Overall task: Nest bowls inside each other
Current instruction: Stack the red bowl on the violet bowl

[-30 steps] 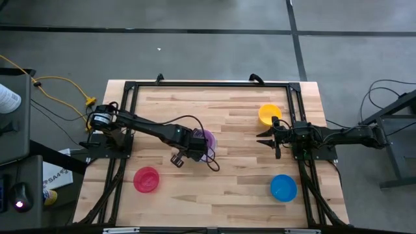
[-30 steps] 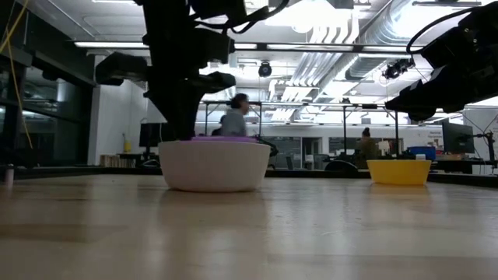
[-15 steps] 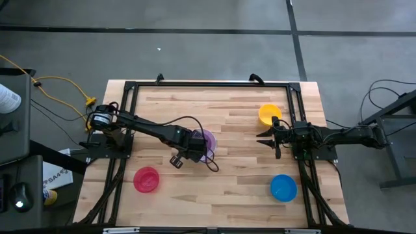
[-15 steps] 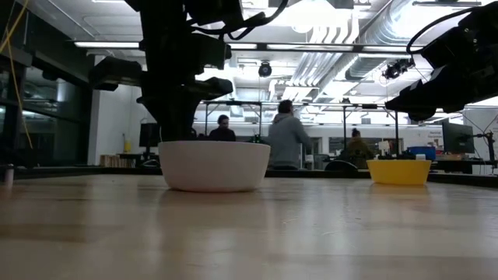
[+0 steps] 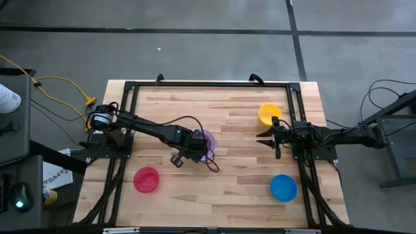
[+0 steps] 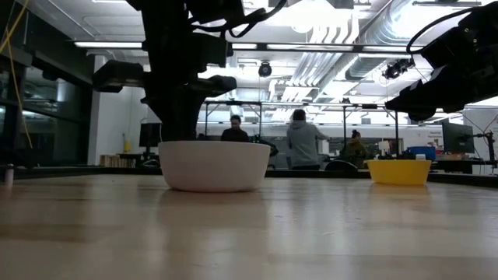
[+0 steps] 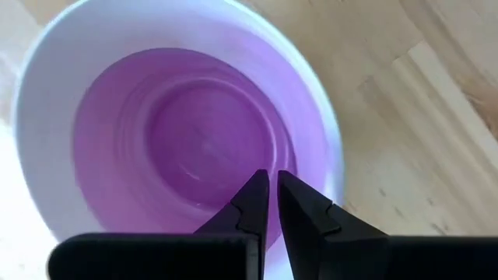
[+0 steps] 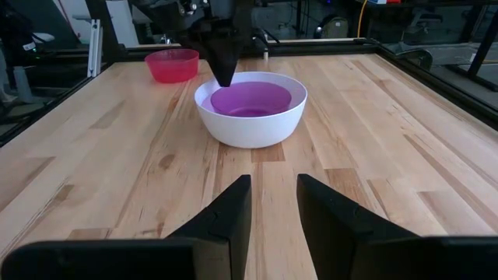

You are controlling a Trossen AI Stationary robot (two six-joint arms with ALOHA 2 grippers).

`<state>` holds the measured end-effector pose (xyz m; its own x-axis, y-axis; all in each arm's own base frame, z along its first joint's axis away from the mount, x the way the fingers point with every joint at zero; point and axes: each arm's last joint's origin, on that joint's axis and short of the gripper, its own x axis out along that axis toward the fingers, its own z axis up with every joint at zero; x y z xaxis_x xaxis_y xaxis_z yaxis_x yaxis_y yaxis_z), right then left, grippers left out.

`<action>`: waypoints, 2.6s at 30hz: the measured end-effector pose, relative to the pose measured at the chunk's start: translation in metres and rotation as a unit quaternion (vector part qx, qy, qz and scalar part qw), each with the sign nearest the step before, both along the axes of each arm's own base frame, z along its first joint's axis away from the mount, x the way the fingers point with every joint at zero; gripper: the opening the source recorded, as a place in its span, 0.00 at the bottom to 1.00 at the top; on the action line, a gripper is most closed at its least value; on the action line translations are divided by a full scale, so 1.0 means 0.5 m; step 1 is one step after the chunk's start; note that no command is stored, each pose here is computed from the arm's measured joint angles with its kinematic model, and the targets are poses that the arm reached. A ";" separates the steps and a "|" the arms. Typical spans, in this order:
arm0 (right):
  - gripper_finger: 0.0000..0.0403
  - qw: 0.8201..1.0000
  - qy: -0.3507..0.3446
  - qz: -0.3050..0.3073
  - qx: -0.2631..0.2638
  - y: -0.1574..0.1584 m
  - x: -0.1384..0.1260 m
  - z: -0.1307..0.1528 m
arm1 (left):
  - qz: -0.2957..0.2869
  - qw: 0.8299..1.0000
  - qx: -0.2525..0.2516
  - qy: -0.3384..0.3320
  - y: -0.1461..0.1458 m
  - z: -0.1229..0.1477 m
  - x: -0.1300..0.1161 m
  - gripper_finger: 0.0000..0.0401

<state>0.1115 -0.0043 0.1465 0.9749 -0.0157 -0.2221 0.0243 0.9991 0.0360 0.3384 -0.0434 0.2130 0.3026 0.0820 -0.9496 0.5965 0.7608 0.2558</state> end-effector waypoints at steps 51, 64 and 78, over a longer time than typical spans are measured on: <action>0.24 1.000 0.013 0.000 0.000 0.000 0.002 -0.005 | 0.426 0.893 -0.145 0.025 -0.044 0.072 -0.290 0.07; 0.24 1.000 0.012 0.000 0.000 0.000 0.002 -0.005 | 0.251 0.954 -0.147 0.077 -0.102 0.068 -0.313 0.07; 0.24 1.000 0.012 0.000 0.000 0.000 0.002 -0.004 | 0.177 0.971 -0.141 0.080 -0.144 0.050 -0.307 0.10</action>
<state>0.1125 -0.0043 0.1443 0.9693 -0.0154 -0.2455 0.0250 0.9990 0.0361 0.1850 -0.1153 0.2381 0.1507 -0.1161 -0.9817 0.2990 0.9519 -0.0667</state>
